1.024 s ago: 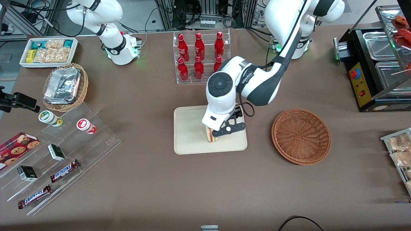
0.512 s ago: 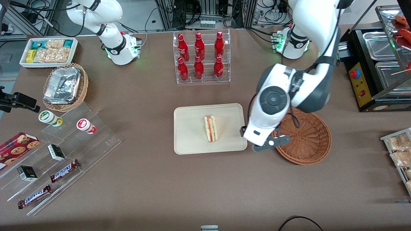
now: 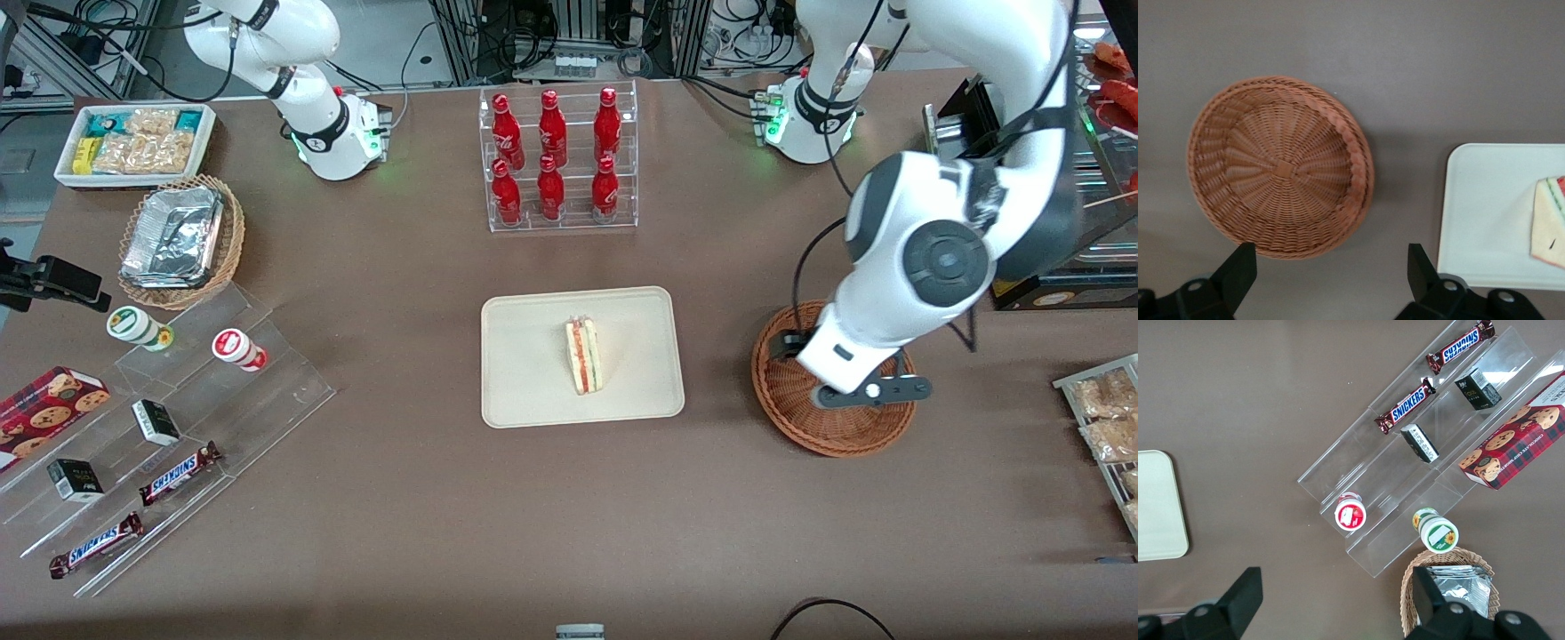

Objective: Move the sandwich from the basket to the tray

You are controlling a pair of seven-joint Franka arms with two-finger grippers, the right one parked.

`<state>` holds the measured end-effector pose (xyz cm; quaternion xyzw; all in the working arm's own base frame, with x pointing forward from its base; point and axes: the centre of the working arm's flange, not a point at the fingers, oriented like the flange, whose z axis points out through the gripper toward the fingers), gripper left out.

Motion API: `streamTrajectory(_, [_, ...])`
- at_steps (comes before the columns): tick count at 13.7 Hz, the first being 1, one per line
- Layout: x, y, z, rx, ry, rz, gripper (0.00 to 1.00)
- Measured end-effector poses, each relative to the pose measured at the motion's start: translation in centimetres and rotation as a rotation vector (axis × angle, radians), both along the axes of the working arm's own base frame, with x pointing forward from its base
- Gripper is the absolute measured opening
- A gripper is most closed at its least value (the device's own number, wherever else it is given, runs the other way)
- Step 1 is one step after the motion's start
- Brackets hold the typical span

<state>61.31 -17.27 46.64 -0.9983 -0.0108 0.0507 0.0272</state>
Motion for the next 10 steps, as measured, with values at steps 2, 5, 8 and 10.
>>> streamTrajectory(2, [-0.6,3.2,2.1,-0.023,0.021,-0.05,1.0])
streamTrajectory(5, [-1.5,7.6,4.5,-0.058,0.048,-0.062,1.0])
streamTrajectory(8, [-2.8,10.8,6.9,-0.086,0.065,-0.1,1.0])
streamTrajectory(10, [-3.6,12.0,8.7,-0.093,0.053,-0.106,1.0])
